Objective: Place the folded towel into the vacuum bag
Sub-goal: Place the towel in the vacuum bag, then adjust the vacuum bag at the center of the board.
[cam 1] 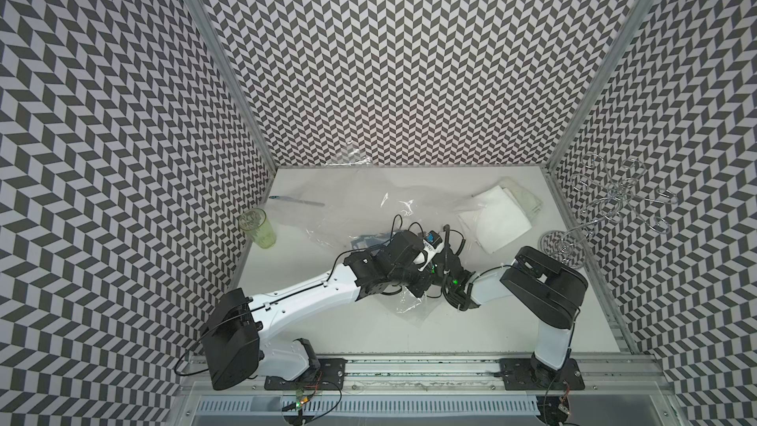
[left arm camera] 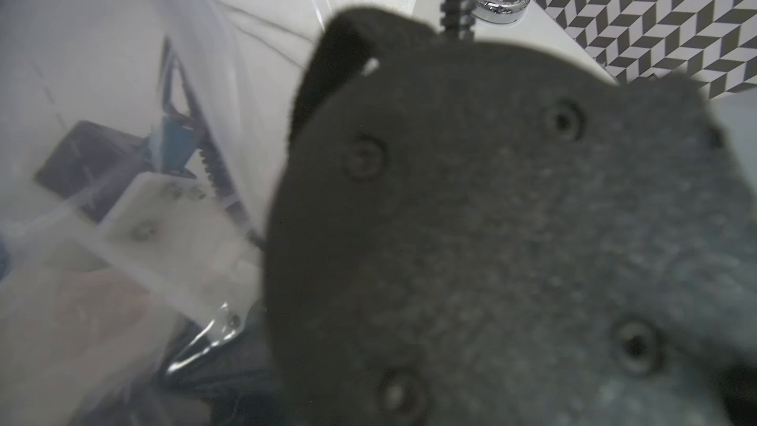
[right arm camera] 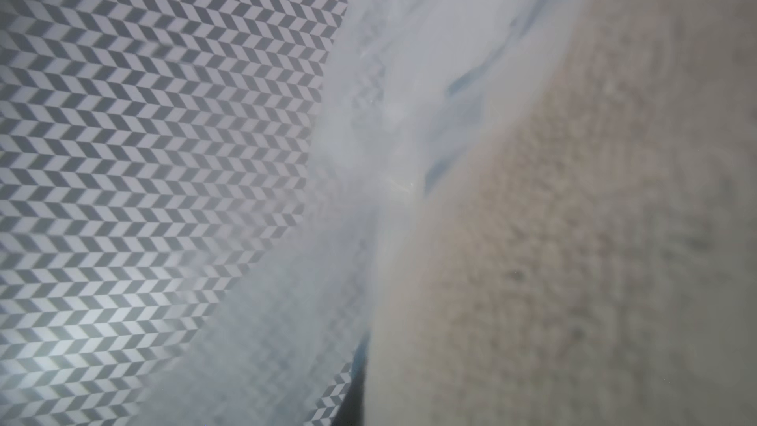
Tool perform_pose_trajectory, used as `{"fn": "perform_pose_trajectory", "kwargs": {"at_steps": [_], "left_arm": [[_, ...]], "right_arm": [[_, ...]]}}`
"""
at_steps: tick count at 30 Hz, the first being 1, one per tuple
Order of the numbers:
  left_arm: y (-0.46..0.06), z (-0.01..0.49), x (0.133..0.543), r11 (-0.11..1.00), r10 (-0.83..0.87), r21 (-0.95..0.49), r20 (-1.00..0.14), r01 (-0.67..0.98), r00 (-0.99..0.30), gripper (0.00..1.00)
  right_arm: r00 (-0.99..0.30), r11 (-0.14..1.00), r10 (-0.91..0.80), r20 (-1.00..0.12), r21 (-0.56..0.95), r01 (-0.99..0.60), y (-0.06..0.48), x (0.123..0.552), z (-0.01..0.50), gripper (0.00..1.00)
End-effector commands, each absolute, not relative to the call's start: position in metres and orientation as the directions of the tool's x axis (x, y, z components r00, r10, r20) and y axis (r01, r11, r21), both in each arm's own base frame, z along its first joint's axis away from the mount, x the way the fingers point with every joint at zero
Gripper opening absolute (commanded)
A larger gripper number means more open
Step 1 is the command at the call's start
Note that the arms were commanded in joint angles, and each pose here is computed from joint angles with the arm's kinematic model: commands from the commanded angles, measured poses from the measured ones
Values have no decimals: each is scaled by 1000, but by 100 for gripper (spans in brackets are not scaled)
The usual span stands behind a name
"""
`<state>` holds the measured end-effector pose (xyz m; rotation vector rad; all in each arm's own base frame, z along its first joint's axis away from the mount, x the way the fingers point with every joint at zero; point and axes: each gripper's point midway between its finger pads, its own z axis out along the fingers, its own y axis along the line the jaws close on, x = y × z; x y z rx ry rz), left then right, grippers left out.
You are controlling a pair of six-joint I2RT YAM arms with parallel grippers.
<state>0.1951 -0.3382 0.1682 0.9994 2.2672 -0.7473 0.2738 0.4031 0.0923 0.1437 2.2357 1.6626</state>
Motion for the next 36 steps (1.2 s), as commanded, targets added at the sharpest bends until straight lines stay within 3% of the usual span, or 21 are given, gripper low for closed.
{"fn": "perform_pose_trajectory", "kwargs": {"at_steps": [1,4,7,11,13,18,25,30,33,36], "left_arm": [[-370,199,192,466,450,-287,-738,837,-503,10],[-353,205,203,564,406,-284,-722,775,-560,37],[-308,227,227,716,239,-327,-716,617,-656,62],[-243,257,252,825,40,-362,-729,434,-683,88],[-210,254,267,875,-37,-359,-718,324,-695,95],[-107,192,305,928,-307,-365,-635,-75,-709,97],[-14,144,352,792,-608,-502,-590,-348,-532,100],[7,127,381,774,-633,-501,-611,-386,-476,99],[1,132,406,765,-641,-559,-620,-319,-452,98],[-23,138,436,777,-603,-596,-614,-201,-509,92]], "right_arm": [[-939,362,211,-271,914,-182,414,273,72,17],[-939,372,297,-175,927,-55,385,279,49,16],[-930,393,330,-159,919,-18,370,284,41,16],[-925,421,342,-166,907,-8,363,288,38,16],[-925,419,344,-159,908,-1,363,290,37,16],[-926,420,347,-151,908,9,358,291,35,16],[-924,447,347,-163,894,10,341,295,23,15],[-928,453,335,-164,892,6,338,296,19,15],[-932,461,326,-158,887,10,337,293,17,14],[-938,489,311,-150,872,23,332,286,12,13]]}}
